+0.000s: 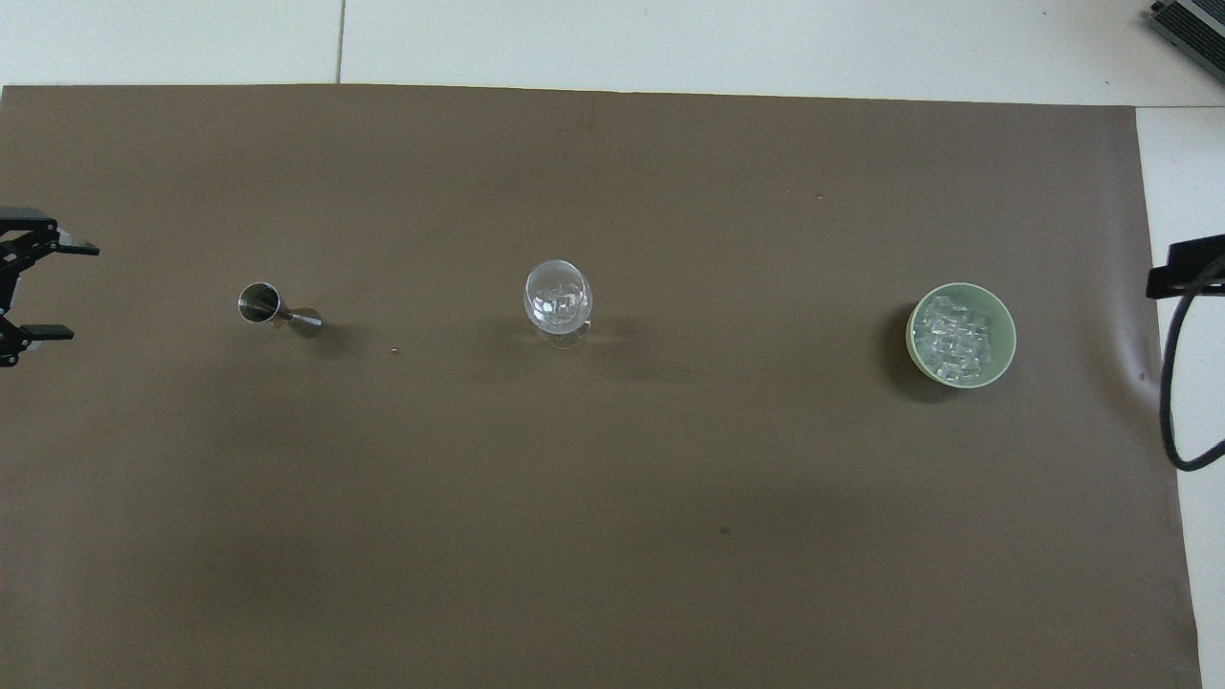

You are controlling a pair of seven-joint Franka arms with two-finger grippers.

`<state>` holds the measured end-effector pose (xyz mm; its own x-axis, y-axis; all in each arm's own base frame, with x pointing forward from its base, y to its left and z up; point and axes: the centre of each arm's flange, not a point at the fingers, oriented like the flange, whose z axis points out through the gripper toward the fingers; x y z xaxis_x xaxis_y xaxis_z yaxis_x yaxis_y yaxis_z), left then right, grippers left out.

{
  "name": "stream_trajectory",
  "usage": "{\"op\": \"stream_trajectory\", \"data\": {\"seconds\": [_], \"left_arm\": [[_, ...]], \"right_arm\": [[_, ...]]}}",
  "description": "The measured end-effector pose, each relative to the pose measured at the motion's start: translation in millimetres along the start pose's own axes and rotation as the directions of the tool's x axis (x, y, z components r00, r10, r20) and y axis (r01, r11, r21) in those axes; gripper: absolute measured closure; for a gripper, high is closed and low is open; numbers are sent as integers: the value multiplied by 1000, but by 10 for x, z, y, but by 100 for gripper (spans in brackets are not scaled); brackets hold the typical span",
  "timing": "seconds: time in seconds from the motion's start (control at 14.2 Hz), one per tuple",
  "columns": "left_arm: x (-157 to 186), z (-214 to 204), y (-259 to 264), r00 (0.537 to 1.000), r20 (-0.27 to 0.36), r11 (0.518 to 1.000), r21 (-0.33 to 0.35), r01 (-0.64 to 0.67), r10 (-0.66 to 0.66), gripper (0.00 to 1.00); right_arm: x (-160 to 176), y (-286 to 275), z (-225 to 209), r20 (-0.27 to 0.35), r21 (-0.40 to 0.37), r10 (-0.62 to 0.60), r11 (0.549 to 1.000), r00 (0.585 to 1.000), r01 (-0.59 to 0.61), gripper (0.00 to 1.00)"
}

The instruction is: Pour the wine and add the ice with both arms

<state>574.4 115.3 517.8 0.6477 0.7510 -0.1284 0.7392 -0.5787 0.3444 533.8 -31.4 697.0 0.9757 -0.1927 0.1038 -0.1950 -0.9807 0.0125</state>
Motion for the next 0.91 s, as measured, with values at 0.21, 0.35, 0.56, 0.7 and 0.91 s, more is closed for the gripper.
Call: {"op": "stream_trajectory", "data": {"seconds": [0.21,0.35,0.56,0.7,0.91], "left_arm": [[-274,-146,198,992,-21,992,48,-121,122,0],[-505,-212,410,981,-30,979,77,-190,193,0],[-756,-292,654,958,-57,955,120,-272,280,0],[-885,-355,749,946,-68,942,135,-306,317,0],[-1097,-412,871,916,-81,911,171,-375,392,0]], "right_arm": [[-6,6,62,14,-2,-2,1000,1000,2,0],[-10,13,72,16,-2,-1,1000,1000,1,0],[-30,34,68,19,-3,-2,1000,1000,2,0],[-46,39,101,27,-4,-6,1000,1000,6,0],[-51,62,121,32,-4,-3,1000,999,3,0]]}}
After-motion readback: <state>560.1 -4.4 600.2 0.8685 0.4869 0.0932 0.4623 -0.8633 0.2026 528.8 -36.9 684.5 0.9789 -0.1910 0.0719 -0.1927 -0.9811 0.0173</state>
